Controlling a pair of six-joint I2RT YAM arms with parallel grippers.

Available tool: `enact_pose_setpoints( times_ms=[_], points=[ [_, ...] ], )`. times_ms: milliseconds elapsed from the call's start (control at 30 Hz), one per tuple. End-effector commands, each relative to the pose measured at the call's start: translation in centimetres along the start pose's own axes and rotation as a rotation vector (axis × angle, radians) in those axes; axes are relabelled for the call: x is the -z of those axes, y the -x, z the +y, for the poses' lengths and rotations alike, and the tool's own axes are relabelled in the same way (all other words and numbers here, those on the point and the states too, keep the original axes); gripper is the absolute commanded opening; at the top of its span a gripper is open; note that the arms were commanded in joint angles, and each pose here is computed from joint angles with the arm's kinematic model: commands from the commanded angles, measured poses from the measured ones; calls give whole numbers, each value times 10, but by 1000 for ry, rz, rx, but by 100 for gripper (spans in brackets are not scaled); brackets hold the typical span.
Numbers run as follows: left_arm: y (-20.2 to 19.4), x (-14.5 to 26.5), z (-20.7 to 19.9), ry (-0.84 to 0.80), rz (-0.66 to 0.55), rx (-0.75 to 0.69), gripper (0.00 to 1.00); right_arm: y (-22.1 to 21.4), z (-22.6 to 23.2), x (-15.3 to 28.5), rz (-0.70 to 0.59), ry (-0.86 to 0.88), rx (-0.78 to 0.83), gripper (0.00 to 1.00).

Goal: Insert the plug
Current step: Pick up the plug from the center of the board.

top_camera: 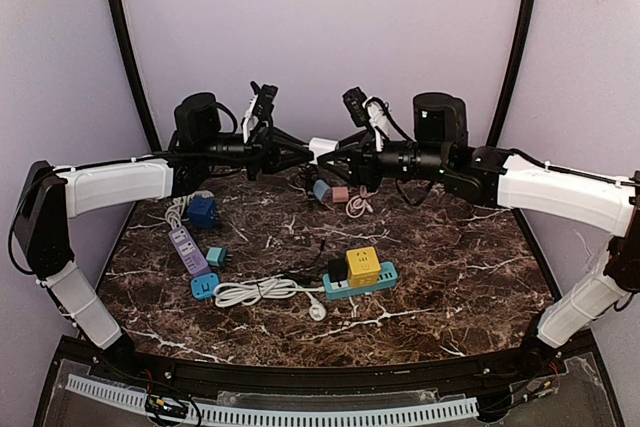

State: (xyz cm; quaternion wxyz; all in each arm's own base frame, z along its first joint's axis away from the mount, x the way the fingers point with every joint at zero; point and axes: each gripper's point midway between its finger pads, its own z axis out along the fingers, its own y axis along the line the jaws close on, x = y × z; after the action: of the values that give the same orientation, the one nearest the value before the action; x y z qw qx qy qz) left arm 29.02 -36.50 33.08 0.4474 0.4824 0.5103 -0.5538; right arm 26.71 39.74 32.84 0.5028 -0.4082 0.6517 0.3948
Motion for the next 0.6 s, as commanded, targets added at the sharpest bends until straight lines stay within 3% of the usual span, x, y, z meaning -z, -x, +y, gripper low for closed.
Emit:
enact_pose_setpoints(
  times_ms=[0, 67, 200, 267, 300, 333, 400, 567],
  points=[
    [-5, -1, -7, -31, 15, -33, 1, 9, 1, 1, -49, 32, -19, 38],
    [-8, -1, -7, -35, 21, -42, 1, 8, 0, 3, -49, 22, -19, 36],
    [-8, -3, -6, -43, 24, -52, 1, 9, 0, 5, -48, 30, -25, 1],
    [-11, -5, -2, -33, 34, -35, 1, 5, -5, 4, -25, 12, -57, 0],
    [-13, -6, 2, -23, 41, -29, 13, 1, -12, 3, -3, -20, -89, 0],
    [-23, -7, 9, 7, 72, 18, 52, -3, -20, 4, 19, -61, -129, 0],
    [-43, -8, 18, 46, 141, 17, 80, -18, -38, 11, 83, -182, -215, 0],
    [-107, -17, -1, 6, 393, -17, 84, -69, -79, 70, 251, -572, -466, 0]
  ],
)
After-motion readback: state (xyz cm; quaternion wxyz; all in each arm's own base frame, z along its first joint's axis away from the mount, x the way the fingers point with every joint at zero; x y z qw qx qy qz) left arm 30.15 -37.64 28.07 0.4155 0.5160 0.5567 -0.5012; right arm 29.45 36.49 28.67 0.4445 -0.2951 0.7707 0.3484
